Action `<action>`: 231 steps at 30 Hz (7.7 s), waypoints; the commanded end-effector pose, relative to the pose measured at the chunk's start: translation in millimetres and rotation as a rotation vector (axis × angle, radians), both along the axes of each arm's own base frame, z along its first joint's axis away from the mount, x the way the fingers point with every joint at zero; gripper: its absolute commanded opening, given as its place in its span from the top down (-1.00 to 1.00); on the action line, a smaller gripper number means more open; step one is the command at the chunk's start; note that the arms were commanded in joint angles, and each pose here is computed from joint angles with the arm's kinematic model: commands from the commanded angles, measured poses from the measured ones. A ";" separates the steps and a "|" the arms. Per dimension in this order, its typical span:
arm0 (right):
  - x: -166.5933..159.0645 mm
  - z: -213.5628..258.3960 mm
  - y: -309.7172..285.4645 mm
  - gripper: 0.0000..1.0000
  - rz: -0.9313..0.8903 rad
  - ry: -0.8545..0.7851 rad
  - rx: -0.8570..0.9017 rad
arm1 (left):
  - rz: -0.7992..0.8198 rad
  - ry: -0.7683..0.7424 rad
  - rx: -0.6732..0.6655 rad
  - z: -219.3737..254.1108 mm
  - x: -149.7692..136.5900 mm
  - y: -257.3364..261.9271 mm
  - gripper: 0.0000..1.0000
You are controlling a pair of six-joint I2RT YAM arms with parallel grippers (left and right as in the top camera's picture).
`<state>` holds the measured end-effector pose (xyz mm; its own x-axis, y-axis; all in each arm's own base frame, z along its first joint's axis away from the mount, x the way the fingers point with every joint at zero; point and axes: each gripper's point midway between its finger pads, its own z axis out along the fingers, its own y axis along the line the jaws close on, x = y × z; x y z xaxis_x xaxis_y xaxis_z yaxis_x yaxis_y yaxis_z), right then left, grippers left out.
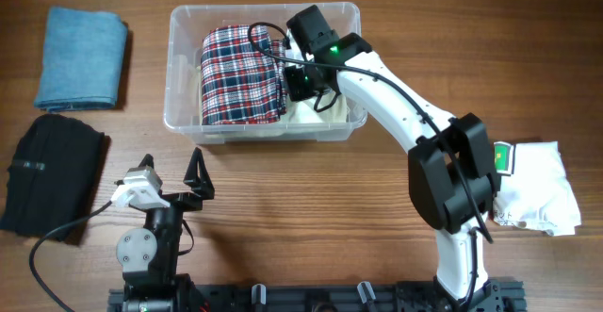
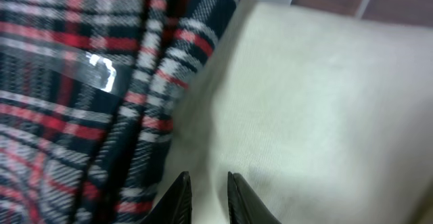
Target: Pack container
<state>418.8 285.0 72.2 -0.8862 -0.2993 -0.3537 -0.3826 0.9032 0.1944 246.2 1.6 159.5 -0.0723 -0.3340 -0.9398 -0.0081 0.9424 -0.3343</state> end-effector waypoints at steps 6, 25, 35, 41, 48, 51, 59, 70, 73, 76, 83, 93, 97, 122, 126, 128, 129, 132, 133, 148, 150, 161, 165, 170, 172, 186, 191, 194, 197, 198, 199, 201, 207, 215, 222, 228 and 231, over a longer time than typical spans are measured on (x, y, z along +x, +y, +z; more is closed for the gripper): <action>-11.2 -7.2 24.2 0.01 0.129 0.040 0.085 | 0.001 0.001 0.002 -2.3 0.0 -0.2 -1.00; -9.8 4.6 15.4 -0.99 0.332 -0.043 -0.031 | 0.001 0.001 0.002 -2.3 0.0 -0.2 -0.99; 19.6 125.5 1.8 -0.99 0.249 -0.170 0.003 | 0.001 0.001 0.002 -2.3 0.0 -0.2 -1.00; 12.0 146.1 15.2 -1.00 0.281 -0.167 0.097 | 0.001 0.001 0.002 -2.3 0.0 -0.2 -0.99; 26.2 171.5 -6.9 -0.99 0.201 -0.220 0.128 | 0.001 0.001 0.002 -2.3 0.0 -0.2 -0.99; 38.8 188.9 -35.4 -0.99 0.124 -0.251 0.142 | 0.001 0.001 0.002 -2.3 0.0 -0.2 -1.00; 26.7 207.8 -173.2 -0.99 -0.295 -0.094 0.133 | 0.001 0.001 0.002 -2.3 0.0 -0.2 -0.99; -50.7 223.4 -392.3 -0.99 -1.010 0.020 -0.024 | 0.001 0.001 0.002 -2.3 0.0 -0.2 -0.99; -69.1 207.0 -430.9 -0.99 -1.140 0.083 -0.023 | 0.001 0.001 0.002 -2.3 0.0 -0.2 -0.99; -96.9 179.7 -462.5 -0.99 -1.231 0.188 -0.031 | 0.001 0.001 0.002 -2.3 0.0 -0.2 -1.00; -176.6 204.7 -488.3 -0.99 -1.375 0.122 -0.036 | 0.001 0.001 0.002 -2.3 0.0 -0.2 -1.00; -232.9 143.6 -524.0 -0.99 -1.686 0.120 0.010 | 0.001 0.001 0.002 -2.3 0.0 -0.2 -0.99; -231.7 94.3 -524.9 -0.99 -1.679 0.161 0.016 | 0.001 0.001 0.002 -2.3 0.0 -0.2 -0.99; -188.4 6.4 -555.1 -0.99 -1.262 -0.151 -0.027 | 0.001 0.001 0.002 -2.3 0.0 -0.2 -1.00; -183.0 9.0 -564.2 -1.00 -1.217 -0.195 -0.070 | 0.001 0.001 0.002 -2.3 0.0 -0.2 -0.99; -187.0 -4.5 -557.9 -0.99 -1.220 -0.136 -0.046 | 0.001 0.001 0.002 -2.3 0.0 -0.2 -1.00; -189.6 -12.5 -553.7 -0.99 -1.227 -0.099 -0.028 | 0.001 0.001 0.002 -2.3 0.0 -0.2 -1.00; -196.4 -32.3 -536.2 -0.93 -1.309 0.017 0.079 | 0.001 0.001 0.002 -2.3 0.0 -0.2 -0.99; -194.2 -33.7 -531.3 -0.89 -1.328 0.029 0.122 | 0.001 0.001 0.002 -2.3 0.0 -0.2 -0.99; -177.9 -63.4 -488.8 -0.75 -1.341 0.064 0.200 | 0.001 0.001 0.002 -2.3 0.0 -0.2 -0.99; -161.3 -63.2 -483.1 -0.73 -1.350 0.026 0.219 | 0.001 0.001 0.002 -2.3 0.0 -0.2 -1.00; -79.7 -13.8 -468.5 -0.62 -1.287 -0.173 0.260 | 0.001 0.001 0.002 -2.3 0.0 -0.2 -1.00; -74.0 18.1 -472.9 -0.64 -1.281 -0.184 0.257 | 0.001 0.001 0.002 -2.3 0.0 -0.2 -1.00; -102.7 31.6 -474.9 -0.80 -1.406 -0.084 0.287 | 0.001 0.001 0.002 -2.3 0.0 -0.2 -0.99; -128.4 23.5 -481.4 -0.89 -1.501 0.001 0.298 | 0.001 0.001 0.002 -2.3 0.0 -0.2 -0.99; -199.5 -37.4 -472.0 -0.95 -1.628 0.202 0.307 | 0.001 0.001 0.002 -2.3 0.0 -0.2 -0.99; -199.2 -56.4 -461.9 -0.88 -1.550 0.162 0.319 | 0.001 0.001 0.002 -2.3 0.0 -0.2 -1.00; -193.1 -65.9 -452.6 -0.80 -1.485 0.109 0.366 | 0.001 0.001 0.002 -2.3 0.0 -0.2 -1.00; -189.8 -75.4 -442.9 -0.74 -1.455 0.064 0.416 | 0.001 0.001 0.002 -2.3 0.0 -0.2 -0.99; -189.1 -77.3 -440.2 -0.69 -1.447 0.054 0.430 | 0.001 0.001 0.002 -2.3 0.0 -0.2 -1.00; -189.8 -81.5 -434.9 -0.61 -1.440 0.045 0.449 | 0.001 0.001 0.002 -2.3 0.0 -0.2 -0.99; -191.9 -86.0 -429.8 -0.53 -1.436 0.043 0.460 | 0.001 0.001 0.002 -2.3 0.0 -0.2 -0.99; -192.7 -89.5 -429.0 0.15 -1.452 0.030 0.467 | 0.001 0.001 0.002 -2.3 0.0 -0.2 -0.99; -169.3 -70.6 -438.6 0.91 -1.385 -0.091 0.520 | 0.001 0.001 0.002 -2.3 0.0 -0.2 -0.99; -111.2 -21.2 -425.1 0.91 -1.160 -0.166 0.545 | 0.001 0.001 0.002 -2.3 0.0 -0.2 -1.00; -63.1 34.0 -388.7 0.91 -0.903 -0.193 0.506 | 0.001 0.001 0.002 -2.3 0.0 -0.2 -1.00; -41.9 76.4 -364.7 0.91 -0.762 -0.206 0.469 | 0.001 0.001 0.002 -2.3 0.0 -0.2 -0.99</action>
